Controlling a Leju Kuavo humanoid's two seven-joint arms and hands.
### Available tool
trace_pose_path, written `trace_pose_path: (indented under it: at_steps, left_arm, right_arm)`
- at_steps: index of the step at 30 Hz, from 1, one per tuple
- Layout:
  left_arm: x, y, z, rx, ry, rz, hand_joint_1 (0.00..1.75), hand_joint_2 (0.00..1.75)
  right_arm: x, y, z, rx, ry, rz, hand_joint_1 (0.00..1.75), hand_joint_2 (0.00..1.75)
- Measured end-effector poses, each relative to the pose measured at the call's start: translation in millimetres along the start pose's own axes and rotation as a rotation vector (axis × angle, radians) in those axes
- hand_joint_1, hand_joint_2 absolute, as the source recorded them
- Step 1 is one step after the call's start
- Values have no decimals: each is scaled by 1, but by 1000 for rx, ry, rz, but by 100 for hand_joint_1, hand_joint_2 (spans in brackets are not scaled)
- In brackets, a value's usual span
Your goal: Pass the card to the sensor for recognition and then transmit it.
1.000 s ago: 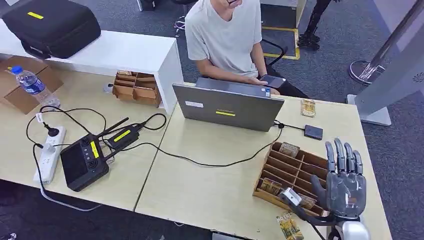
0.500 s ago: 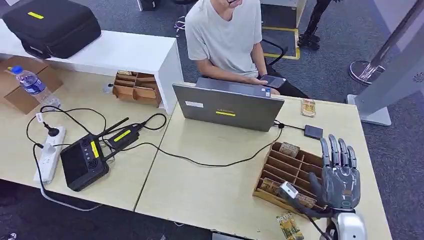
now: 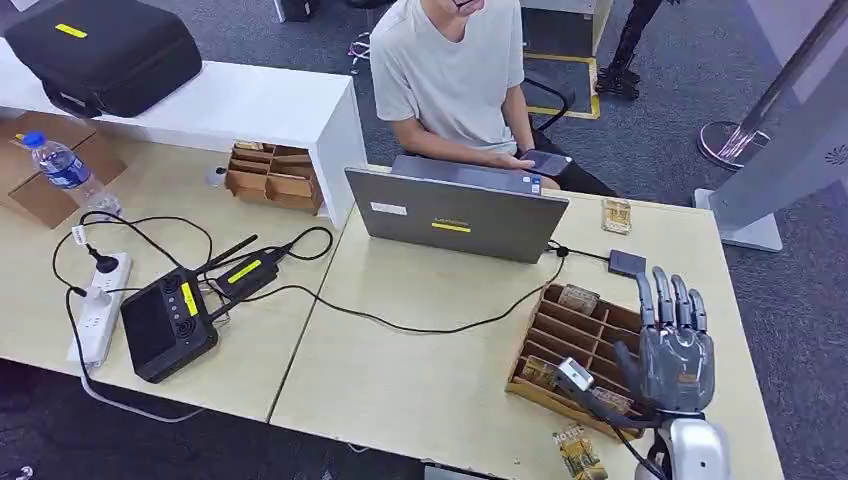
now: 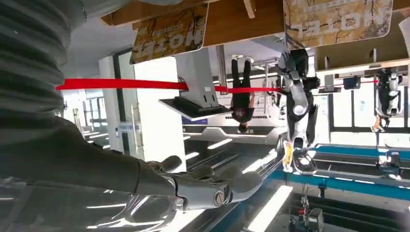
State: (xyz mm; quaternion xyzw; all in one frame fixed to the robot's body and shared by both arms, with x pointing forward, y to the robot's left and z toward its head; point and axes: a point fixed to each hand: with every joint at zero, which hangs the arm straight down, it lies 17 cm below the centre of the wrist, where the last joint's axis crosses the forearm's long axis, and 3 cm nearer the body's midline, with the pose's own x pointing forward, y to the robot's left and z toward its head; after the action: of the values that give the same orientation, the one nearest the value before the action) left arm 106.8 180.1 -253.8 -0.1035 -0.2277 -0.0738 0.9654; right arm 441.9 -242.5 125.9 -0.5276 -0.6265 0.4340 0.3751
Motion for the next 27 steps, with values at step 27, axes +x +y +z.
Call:
trace_pose_path:
  at_steps: [27]
  left_arm:
    - [0, 0, 0, 0, 0, 0, 0, 175]
  right_arm:
    - [-6, 5, -3, 11, 32, 18, 0, 175]
